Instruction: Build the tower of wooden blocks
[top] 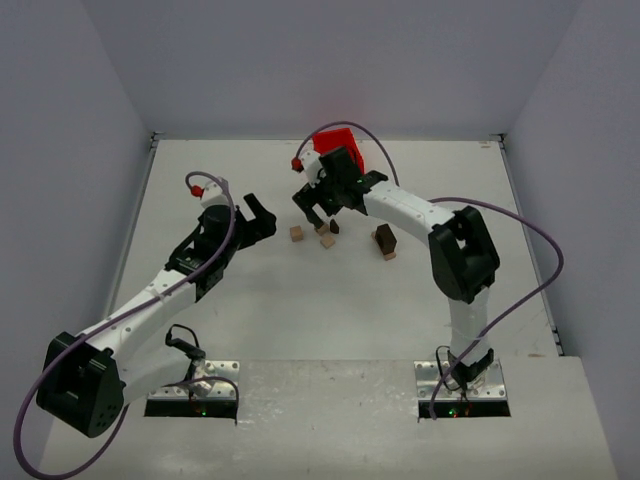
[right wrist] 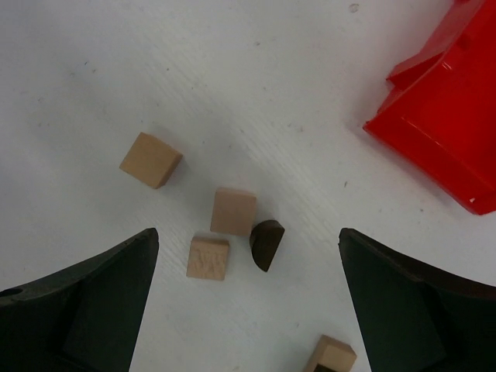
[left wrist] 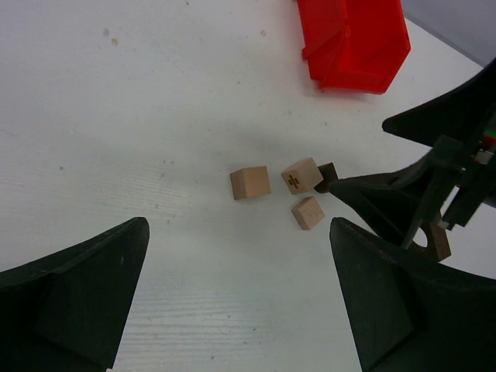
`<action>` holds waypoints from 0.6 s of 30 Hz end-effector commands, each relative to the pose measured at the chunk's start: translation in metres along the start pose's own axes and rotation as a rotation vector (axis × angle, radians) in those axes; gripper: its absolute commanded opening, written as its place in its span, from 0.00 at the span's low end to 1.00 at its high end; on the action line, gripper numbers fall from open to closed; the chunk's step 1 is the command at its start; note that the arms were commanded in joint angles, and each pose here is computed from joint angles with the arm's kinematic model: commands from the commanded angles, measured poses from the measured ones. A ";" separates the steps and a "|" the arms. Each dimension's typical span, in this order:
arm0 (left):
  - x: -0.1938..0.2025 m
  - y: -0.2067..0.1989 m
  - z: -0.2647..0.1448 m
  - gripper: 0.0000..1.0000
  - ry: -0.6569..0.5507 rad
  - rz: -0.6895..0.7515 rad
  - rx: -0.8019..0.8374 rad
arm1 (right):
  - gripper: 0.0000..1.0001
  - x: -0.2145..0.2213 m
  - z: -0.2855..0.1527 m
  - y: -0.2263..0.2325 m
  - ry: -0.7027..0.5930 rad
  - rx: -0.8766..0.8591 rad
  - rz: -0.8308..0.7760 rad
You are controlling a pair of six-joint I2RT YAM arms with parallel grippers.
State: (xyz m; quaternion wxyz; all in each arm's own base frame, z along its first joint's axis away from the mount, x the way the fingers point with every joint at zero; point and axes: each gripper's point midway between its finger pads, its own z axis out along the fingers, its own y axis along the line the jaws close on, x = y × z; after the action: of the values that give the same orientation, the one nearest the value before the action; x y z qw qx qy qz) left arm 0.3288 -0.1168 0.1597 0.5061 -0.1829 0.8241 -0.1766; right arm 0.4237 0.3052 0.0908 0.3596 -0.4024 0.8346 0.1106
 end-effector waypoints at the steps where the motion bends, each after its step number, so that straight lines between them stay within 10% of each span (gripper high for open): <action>1: -0.005 0.004 -0.003 1.00 -0.031 -0.010 -0.013 | 0.98 -0.013 0.010 -0.001 -0.002 -0.035 -0.034; 7: -0.003 0.005 0.000 1.00 -0.025 0.004 -0.018 | 0.73 -0.006 0.037 0.005 0.039 -0.082 -0.057; 18: -0.003 0.009 0.002 1.00 -0.034 0.003 -0.037 | 0.65 0.022 0.055 0.017 0.122 -0.121 -0.031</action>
State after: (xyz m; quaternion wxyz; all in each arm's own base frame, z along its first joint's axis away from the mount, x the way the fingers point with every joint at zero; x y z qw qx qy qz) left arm 0.3255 -0.1099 0.1497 0.5011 -0.1900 0.8293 -0.1583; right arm 0.4282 0.3214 0.0284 0.2757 -0.4404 0.8454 0.1237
